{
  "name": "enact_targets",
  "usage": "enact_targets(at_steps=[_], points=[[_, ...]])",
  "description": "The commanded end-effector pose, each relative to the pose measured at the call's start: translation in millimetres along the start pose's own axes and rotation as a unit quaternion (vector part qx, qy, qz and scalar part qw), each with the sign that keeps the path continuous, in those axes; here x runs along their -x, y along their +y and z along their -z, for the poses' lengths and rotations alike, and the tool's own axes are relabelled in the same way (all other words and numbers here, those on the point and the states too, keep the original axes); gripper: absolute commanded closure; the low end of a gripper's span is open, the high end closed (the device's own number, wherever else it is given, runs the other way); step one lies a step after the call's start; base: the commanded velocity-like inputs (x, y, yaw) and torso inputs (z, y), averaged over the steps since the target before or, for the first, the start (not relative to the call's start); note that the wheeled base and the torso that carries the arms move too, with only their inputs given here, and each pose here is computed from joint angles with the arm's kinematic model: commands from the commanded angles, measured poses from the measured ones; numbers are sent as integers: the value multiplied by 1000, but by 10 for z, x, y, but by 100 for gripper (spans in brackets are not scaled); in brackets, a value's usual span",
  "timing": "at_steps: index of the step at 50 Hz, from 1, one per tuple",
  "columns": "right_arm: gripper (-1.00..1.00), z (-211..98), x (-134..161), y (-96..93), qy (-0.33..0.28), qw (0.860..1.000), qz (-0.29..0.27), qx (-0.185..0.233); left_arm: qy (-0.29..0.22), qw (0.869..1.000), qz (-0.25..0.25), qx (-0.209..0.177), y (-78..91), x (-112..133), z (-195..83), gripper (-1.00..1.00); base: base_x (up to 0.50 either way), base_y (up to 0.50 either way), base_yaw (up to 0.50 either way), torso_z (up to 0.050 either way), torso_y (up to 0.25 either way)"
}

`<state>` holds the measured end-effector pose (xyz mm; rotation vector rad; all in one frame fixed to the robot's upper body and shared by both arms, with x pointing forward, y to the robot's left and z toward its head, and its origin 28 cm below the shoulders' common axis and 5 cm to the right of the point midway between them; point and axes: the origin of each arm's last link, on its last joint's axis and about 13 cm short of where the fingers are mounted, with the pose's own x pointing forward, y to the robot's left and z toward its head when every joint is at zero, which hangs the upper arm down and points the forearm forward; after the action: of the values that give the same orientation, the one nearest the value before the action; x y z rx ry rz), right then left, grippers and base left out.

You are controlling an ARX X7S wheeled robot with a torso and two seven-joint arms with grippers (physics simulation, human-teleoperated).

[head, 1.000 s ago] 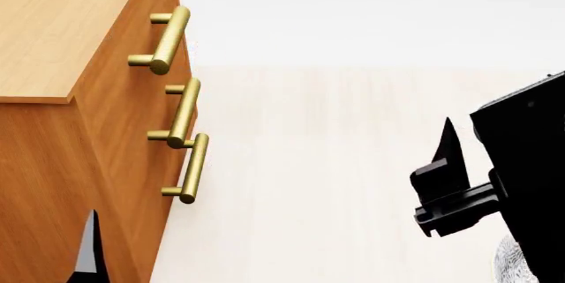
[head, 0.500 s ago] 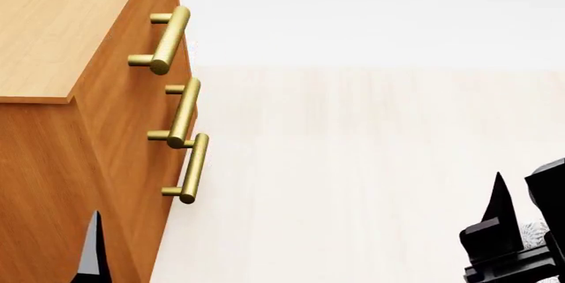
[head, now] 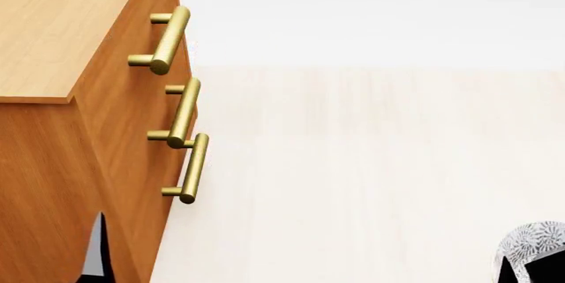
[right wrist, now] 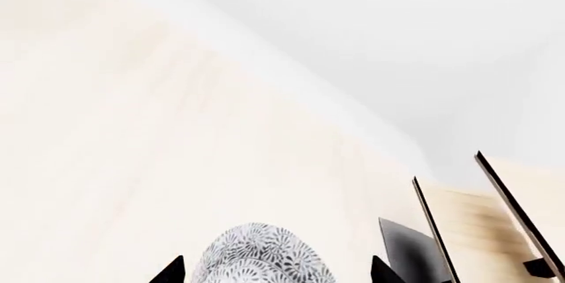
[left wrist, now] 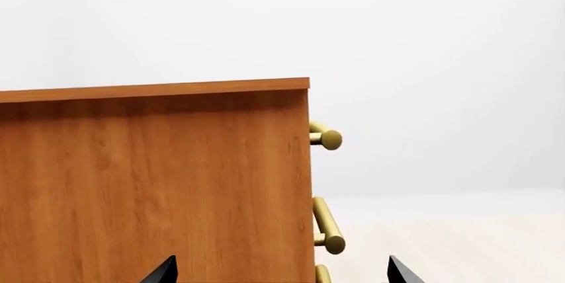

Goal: Close the top drawer of the cabinet and put the bowl on top of it.

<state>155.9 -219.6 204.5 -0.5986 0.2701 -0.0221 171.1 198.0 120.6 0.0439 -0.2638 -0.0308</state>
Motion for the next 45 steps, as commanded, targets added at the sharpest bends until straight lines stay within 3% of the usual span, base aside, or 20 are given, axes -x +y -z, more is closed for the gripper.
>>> enact_targets(at_steps=[1,45], points=[[-100,128,36,66,22,1000,-4,1,1,1000,2,0,-14,-4,11,-100,0,0,0,0,0],[-100,513,-24,173,65,997,-33,-5,4,1000,3,1,-18,12,41,-100,0,0,0,0,0]])
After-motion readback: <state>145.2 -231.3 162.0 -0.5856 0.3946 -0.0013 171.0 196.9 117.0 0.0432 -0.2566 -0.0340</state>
